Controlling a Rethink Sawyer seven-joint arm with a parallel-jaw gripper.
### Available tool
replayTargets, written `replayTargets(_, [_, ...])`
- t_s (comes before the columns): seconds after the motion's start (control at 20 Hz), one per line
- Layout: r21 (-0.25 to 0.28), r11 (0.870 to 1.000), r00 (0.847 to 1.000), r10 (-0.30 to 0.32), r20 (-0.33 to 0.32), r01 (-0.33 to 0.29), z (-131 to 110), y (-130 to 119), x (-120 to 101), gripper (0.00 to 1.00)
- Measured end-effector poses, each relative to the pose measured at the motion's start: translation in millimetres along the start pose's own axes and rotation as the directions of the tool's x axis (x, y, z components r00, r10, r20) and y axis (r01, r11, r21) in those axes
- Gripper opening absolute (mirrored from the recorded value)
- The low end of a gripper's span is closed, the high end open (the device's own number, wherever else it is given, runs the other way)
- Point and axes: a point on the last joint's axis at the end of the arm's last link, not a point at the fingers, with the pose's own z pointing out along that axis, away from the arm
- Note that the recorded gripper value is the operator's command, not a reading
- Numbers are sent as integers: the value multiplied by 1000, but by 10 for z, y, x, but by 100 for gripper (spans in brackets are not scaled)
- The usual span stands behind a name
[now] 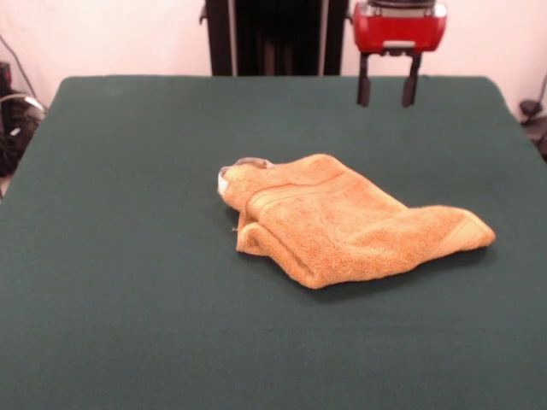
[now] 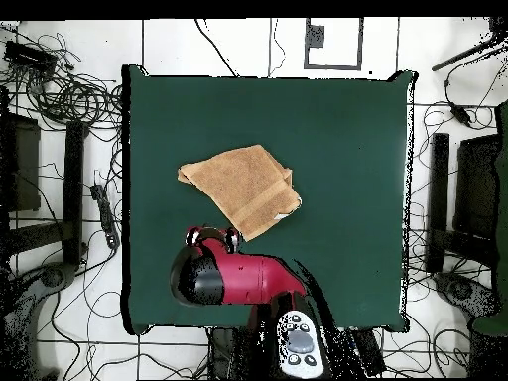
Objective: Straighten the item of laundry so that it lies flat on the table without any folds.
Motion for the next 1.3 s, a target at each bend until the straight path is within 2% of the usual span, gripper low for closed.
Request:
replayTargets(0.65, [15, 999, 999, -29, -39, 30, 154, -207, 18, 100])
replayTargets(1.3, [33, 997, 998, -68, 1, 68, 149, -343, -206, 100])
